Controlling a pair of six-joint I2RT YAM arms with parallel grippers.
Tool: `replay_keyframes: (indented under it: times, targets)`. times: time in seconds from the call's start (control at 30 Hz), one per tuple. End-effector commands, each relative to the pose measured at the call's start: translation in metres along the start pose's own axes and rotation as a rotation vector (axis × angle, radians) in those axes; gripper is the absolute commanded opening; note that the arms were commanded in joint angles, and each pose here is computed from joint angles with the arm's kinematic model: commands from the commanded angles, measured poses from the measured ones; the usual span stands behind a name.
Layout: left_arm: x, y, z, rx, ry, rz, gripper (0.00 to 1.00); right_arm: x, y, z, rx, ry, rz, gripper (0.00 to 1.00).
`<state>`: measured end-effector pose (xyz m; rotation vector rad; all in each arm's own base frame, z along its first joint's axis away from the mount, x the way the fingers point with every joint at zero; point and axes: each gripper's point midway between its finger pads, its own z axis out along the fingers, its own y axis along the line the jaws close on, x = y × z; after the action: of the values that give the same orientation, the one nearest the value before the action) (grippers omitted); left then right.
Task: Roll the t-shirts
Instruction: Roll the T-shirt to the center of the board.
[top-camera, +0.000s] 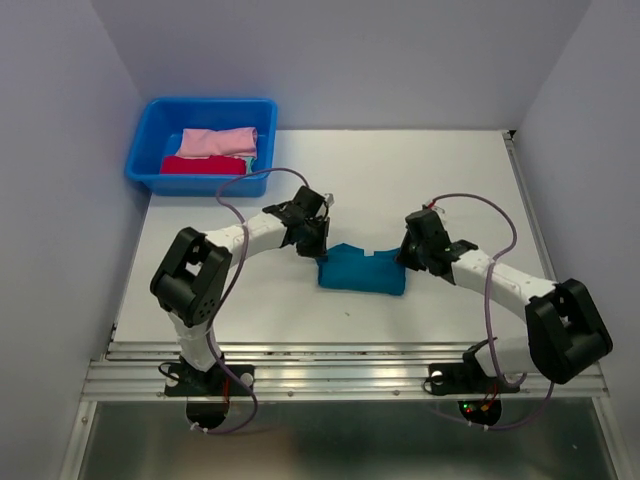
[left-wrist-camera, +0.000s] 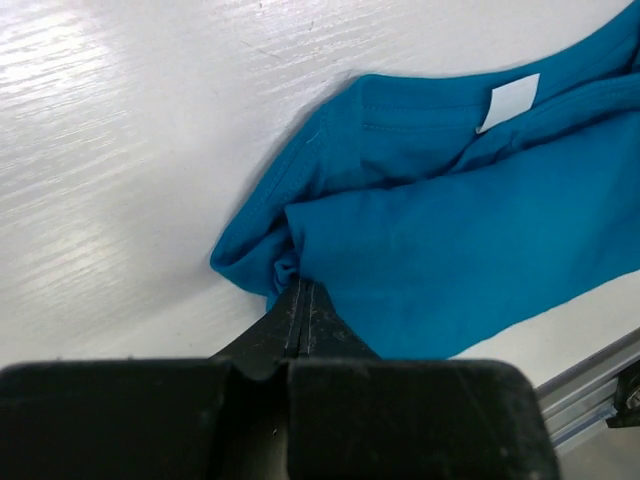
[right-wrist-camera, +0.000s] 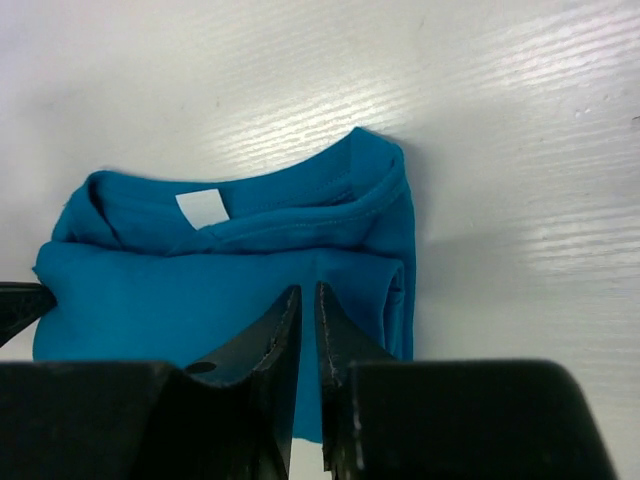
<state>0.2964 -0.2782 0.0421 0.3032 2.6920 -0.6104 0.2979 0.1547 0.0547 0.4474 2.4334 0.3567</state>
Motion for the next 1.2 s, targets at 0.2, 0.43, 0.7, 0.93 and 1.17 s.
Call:
replay_keyframes:
  times: [0.2, 0.43, 0.7, 0.93, 1.17]
  targets:
    - [-0.043, -0.025, -0.056, 0.032, -0.17, 0.037, 0.0, -0.034, 0.003, 0.006, 0.064, -0.07, -0.046, 0.18]
    - [-0.011, -0.024, -0.026, 0.093, -0.073, -0.005, 0.0, -0.016, -0.012, 0.037, 0.131, -0.01, -0.052, 0.18]
    - [-0.02, -0.016, -0.037, 0.027, -0.09, 0.017, 0.0, -0.04, -0.001, 0.008, 0.09, -0.089, -0.043, 0.2]
    - [-0.096, -0.014, -0.104, -0.076, -0.26, 0.084, 0.0, -0.079, 0.009, -0.038, 0.059, -0.202, -0.033, 0.22]
    - [-0.169, 0.007, -0.158, -0.179, -0.398, 0.086, 0.0, -0.085, 0.016, -0.065, 0.001, -0.228, -0.014, 0.43]
